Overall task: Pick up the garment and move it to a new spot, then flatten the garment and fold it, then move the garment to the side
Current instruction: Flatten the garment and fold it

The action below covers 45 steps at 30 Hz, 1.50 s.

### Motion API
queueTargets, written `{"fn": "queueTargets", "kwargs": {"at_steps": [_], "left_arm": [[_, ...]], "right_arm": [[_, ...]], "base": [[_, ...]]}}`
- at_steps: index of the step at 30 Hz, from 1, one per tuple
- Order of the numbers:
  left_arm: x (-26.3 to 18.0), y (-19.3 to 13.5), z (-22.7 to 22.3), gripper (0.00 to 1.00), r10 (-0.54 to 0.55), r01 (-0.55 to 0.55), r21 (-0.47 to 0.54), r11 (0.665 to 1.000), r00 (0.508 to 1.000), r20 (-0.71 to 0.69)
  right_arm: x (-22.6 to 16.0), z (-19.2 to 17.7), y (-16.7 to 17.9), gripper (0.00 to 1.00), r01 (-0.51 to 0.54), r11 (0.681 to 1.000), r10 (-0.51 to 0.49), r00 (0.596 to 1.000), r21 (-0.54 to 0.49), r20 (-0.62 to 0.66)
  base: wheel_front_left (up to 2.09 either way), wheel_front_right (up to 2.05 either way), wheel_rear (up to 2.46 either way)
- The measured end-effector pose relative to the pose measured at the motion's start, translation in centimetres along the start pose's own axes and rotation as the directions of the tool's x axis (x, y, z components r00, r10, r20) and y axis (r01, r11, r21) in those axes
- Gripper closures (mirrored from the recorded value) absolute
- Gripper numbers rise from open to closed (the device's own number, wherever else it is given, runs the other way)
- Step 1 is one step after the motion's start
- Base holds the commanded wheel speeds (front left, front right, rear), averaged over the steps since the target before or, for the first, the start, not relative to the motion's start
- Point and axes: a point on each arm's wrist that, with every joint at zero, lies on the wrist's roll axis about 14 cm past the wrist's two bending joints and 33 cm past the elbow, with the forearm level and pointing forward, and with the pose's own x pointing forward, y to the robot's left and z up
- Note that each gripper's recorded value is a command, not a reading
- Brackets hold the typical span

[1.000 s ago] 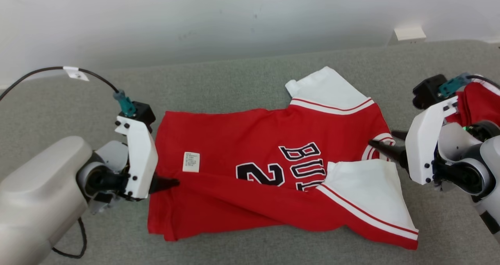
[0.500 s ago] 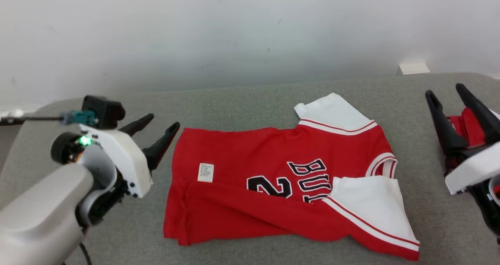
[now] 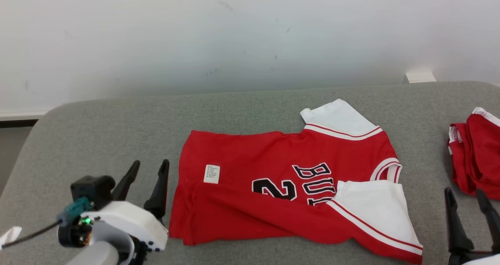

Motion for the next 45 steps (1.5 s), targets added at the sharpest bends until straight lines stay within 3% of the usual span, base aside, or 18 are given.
{"fn": "queueTargets", "kwargs": {"at_steps": [5,9,17,26,34,35,37,40,42,43,45], "left_arm": [[-1.8,0.2,-2.0,0.0,0.082,-0.081,-0.068,0.994,0.997,0.008],[-3.1,-0.6,-5.0,0.0,0.086,-0.09,-0.087,0.992,0.995,-0.046],[-3.9,-2.2,-9.4,0.0,0.026,-0.041,-0.099,0.994,0.989,-0.145],[-3.9,-2.4,-11.7,0.0,0.008,-0.025,-0.073,0.997,0.976,-0.216],[-3.3,-2.2,-13.6,0.0,0.019,-0.03,-0.032,0.999,0.954,-0.299],[-3.3,-1.9,-14.0,0.0,0.031,-0.039,-0.019,0.999,0.95,-0.311],[-3.4,-1.2,-14.4,0.0,0.063,-0.063,0.01,0.998,0.944,-0.324],[-3.1,-0.2,-14.2,0.0,0.106,-0.099,0.036,0.994,0.942,-0.318],[-3.1,0.0,-14.2,0.0,0.115,-0.108,0.039,0.993,0.942,-0.315],[-3.1,-0.1,-14.2,0.0,0.111,-0.105,0.036,0.994,0.942,-0.316],[-3.1,-0.3,-14.3,0.0,0.1,-0.095,0.034,0.995,0.942,-0.32]], "right_arm": [[-3.0,-4.5,-1.2,0.0,0.083,0.995,-0.077,0.991,0.056,-0.106],[-4.7,-7.7,-2.0,0.0,0.139,0.985,-0.118,0.974,0.102,-0.192],[-5.4,-12.7,-0.4,0.0,0.116,0.983,-0.054,0.922,0.142,-0.384],[-4.9,-15.4,1.7,0.0,0.091,0.976,0.013,0.88,0.196,-0.475],[-4.1,-16.2,2.5,0.02,0.069,0.977,0.041,0.87,0.203,-0.491],[-4.1,-16.3,2.6,0.05,0.069,0.976,0.043,0.868,0.207,-0.494],[-4.0,-16.4,2.5,0.45,0.065,0.977,0.046,0.866,0.203,-0.498],[-4.0,-16.6,2.5,0.55,0.066,0.977,0.047,0.862,0.203,-0.504],[-3.9,-16.7,2.7,0.7,0.06,0.977,0.055,0.86,0.207,-0.508],[-4.0,-16.8,2.8,1.0,0.058,0.977,0.058,0.858,0.207,-0.51],[-4.0,-16.9,3.0,1.0,0.052,0.976,0.066,0.855,0.21,-0.515]], "base": [[0.0,0.0,0.0],[0.0,0.0,0.0],[0.0,0.0,0.0],[0.0,0.0,0.0],[0.0,0.0,0.0],[0.0,0.0,0.0],[0.0,0.0,0.0],[0.0,0.0,0.0],[0.0,0.0,0.0],[0.0,0.0,0.0],[0.0,0.0,0.0]]}}
